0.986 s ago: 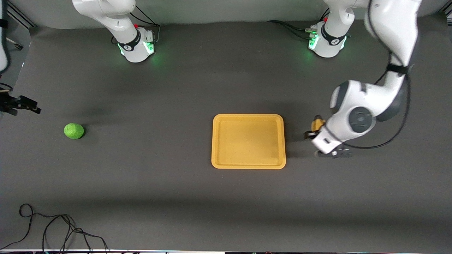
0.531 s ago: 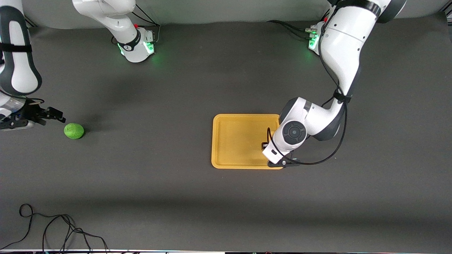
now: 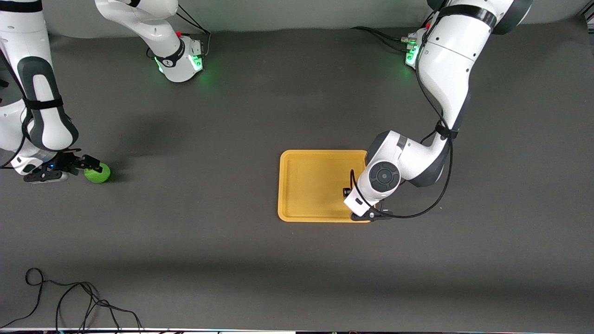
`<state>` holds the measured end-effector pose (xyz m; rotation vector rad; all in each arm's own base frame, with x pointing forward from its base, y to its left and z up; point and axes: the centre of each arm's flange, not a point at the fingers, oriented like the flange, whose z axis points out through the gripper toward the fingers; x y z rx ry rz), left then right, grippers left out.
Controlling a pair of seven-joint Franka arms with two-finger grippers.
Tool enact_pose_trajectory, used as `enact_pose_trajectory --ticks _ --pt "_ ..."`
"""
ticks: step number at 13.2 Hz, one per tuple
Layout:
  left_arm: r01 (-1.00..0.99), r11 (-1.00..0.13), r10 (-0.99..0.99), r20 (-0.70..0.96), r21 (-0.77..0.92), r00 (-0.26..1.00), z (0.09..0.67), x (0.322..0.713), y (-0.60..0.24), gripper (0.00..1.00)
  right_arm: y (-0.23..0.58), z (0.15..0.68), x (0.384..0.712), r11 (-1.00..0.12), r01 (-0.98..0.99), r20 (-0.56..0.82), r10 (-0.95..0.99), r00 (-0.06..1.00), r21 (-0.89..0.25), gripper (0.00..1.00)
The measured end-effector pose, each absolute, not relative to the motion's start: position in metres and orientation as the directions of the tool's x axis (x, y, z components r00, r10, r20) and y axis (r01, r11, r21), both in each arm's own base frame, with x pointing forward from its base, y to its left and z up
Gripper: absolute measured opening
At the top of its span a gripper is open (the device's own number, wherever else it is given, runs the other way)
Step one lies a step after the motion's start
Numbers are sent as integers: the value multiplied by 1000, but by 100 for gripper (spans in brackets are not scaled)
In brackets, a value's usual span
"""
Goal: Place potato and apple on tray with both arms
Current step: 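Lower the potato onto the tray while the right gripper grasps the apple, then open the left gripper and withdraw it while the right gripper lifts the apple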
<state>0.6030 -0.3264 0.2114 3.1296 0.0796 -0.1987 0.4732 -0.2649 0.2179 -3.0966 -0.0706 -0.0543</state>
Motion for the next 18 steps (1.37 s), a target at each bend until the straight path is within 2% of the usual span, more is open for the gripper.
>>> enact_pose_trajectory --ticks 2,3,4,5,6,8,9,12,16,18 --pt "52 -999 51 -116 8 992 217 606 -328 79 -266 208 472 -999 45 24 44 999 -31 100" --pt "53 -999 51 -108 12 993 221 609 -328 87 -267 205 472 -999 45 23 44 999 -22 100" --pt "54 -998 52 -100 15 994 227 611 -329 89 -266 203 472 -999 47 21 46 999 -17 94" --pt "56 -998 54 -94 16 994 234 613 -327 90 -263 201 474 -998 53 19 53 998 -19 93" --pt "59 -998 58 -93 10 994 245 615 -324 98 -260 202 479 -998 63 25 62 998 -18 85" --pt "68 -998 69 -103 -14 992 283 619 -309 99 -247 218 503 -995 104 56 103 993 -12 63" --pt "67 -997 69 -108 -25 992 309 622 -293 99 -234 231 519 -990 137 65 134 989 -29 62" --pt "2 -999 9 -159 -45 987 382 629 -213 100 -218 301 560 -973 225 70 222 973 -48 62" --pt "-52 -998 -49 -148 -19 988 452 634 -100 100 -207 433 591 -969 240 -77 244 967 -57 62" --pt "-72 -997 -70 -124 -10 990 483 629 -59 100 -181 494 599 -968 243 -96 248 964 -62 62"
